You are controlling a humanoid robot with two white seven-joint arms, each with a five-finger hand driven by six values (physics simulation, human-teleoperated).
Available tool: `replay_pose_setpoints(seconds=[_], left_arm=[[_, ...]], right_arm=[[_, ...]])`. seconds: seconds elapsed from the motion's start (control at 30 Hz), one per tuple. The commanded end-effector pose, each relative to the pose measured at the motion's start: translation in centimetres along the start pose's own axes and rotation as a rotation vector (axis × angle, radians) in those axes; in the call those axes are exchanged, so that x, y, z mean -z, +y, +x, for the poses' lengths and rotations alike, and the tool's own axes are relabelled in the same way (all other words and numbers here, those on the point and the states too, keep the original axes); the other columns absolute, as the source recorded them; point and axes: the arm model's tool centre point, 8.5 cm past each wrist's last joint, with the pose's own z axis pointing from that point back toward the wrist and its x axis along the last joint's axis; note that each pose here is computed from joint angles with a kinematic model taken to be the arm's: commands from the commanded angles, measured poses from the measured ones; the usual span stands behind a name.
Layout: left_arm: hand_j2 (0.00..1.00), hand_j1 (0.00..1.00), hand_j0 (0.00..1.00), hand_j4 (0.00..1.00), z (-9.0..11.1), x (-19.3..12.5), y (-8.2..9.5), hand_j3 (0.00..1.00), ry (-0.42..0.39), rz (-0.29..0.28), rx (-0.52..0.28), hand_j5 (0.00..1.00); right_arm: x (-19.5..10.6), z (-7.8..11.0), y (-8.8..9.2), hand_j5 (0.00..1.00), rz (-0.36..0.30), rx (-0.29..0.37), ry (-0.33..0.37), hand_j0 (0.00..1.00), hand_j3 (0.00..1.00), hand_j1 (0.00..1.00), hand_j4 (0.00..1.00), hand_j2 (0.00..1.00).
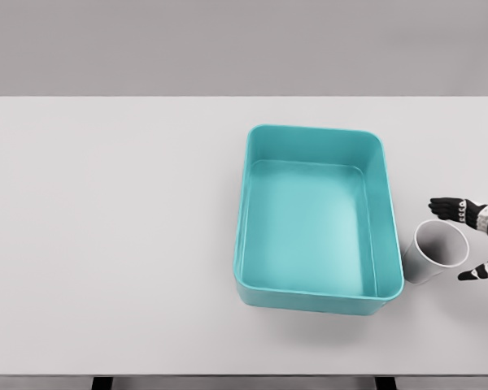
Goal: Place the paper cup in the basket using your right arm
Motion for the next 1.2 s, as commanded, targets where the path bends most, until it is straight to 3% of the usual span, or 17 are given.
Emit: replay_pose_setpoints(seconds=[0.0, 0.7, 1.17], left_arm=[[1.00, 1.00, 1.00, 1.00, 0.0, 0.0, 0.0, 1.00, 0.000, 0.000, 0.000, 1.00], [1.00, 1.00, 1.00, 1.00, -0.1, 0.0, 0.0, 1.00, 0.001, 0.000, 0.000, 1.00], [1.00, 1.00, 1.00, 1.00, -0.1, 0.0, 0.0, 1.00, 0.002, 0.001, -0.001, 1.00]], right_arm=[[0.1, 0.0, 0.0, 1.00, 0.003, -0.004, 0.001, 1.00, 1.00, 1.00, 1.00, 1.00], [1.9, -0.5, 1.5, 1.00, 0.028, 0.003, -0.029, 1.00, 1.00, 1.00, 1.00, 1.00], [2.3, -0.6, 1.7, 1.00, 0.055, -0.043, -0.015, 1.00, 1.00, 1.00, 1.00, 1.00]])
